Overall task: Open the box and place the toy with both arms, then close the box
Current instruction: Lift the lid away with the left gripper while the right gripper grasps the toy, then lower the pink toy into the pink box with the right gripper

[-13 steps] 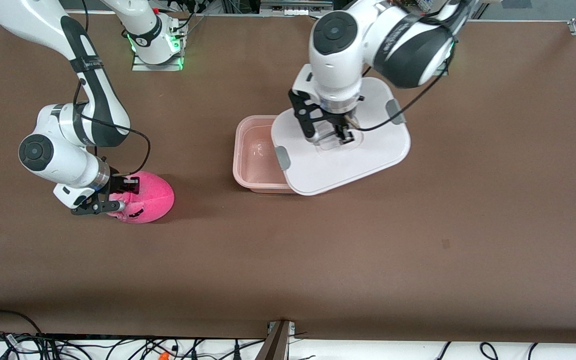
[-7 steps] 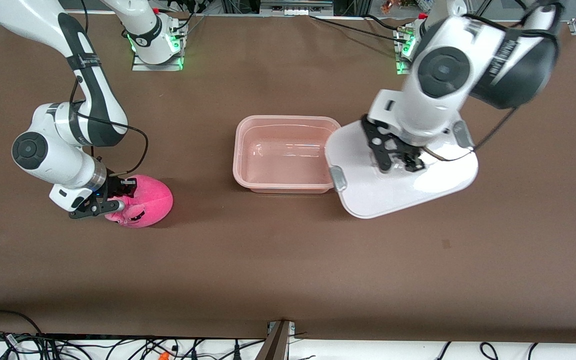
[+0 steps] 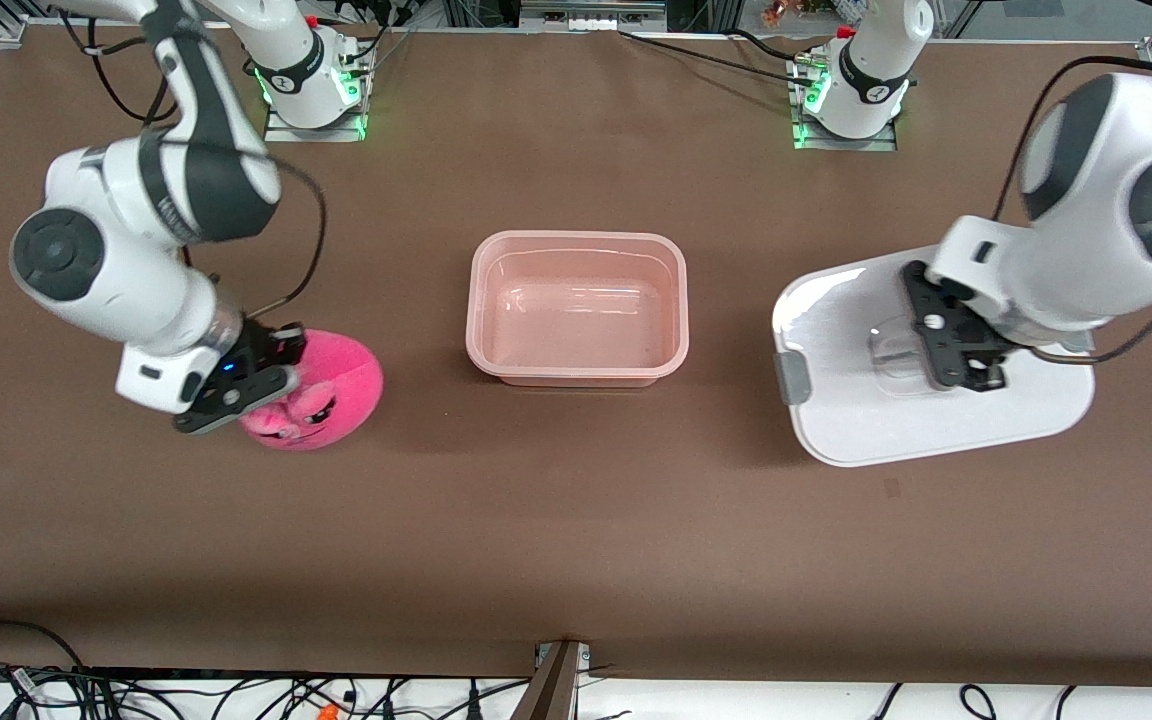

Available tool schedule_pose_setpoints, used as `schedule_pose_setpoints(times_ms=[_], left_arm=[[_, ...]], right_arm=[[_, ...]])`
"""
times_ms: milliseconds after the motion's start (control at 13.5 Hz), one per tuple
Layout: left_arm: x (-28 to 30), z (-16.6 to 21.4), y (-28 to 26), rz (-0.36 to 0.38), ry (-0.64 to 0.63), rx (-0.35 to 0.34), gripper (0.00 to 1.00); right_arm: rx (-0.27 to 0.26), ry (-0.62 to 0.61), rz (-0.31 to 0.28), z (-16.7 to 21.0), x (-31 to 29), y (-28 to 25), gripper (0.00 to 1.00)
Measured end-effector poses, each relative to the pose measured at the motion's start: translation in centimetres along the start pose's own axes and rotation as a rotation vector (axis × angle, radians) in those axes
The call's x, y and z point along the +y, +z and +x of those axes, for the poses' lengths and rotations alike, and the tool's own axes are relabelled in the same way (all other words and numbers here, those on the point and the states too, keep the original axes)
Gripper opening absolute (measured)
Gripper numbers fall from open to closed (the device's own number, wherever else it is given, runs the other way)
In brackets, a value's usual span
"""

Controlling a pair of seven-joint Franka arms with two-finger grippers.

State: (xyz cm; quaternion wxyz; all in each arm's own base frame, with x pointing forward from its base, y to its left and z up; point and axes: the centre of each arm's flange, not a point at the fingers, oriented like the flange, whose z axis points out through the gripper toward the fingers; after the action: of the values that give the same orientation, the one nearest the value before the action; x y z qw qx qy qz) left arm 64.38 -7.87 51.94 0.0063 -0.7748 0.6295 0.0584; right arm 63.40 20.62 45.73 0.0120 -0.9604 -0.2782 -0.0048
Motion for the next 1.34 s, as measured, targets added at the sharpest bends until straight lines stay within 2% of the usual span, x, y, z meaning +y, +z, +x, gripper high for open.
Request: schedule_pose_setpoints(times_ms=[148,297,520,891,1039,1188,1336], left_arm=[[-1.2,-3.8,0.1,-0.015,0.018,0.04,0.06],[-1.7,-6.2,0.3,-0.027,0.027,0.074,0.06],[-1.7,-6.1,0.3,-0.027,0.036,0.079,0.06],[-1.2,-4.0,0.1,-0.026,0.07,0.081,0.06],[-1.0,-3.4,0.0,-0.025,0.079,0.08,0.06],[-0.9,-3.0,0.2,-0.032,0.085,0.09,0.06],[-0.7,-1.4,0.7,-0.051,0.105,0.116,0.06]], right_arm=[[0.019,-0.165,-0.004,1.9,-7.7,-1.3,0.08],[0.013,-0.331,-0.006,2.5,-15.3,-0.9,0.08],[-0.012,-0.507,-0.048,2.2,-24.8,0.4,0.08],[-0.084,-0.662,-0.086,1.8,-31.0,4.6,0.08],[-0.135,-0.709,-0.112,1.1,-33.2,6.3,0.08],[-0.173,-0.735,-0.141,0.9,-34.0,8.0,0.08],[-0.213,-0.743,-0.145,1.1,-34.1,10.8,0.08]])
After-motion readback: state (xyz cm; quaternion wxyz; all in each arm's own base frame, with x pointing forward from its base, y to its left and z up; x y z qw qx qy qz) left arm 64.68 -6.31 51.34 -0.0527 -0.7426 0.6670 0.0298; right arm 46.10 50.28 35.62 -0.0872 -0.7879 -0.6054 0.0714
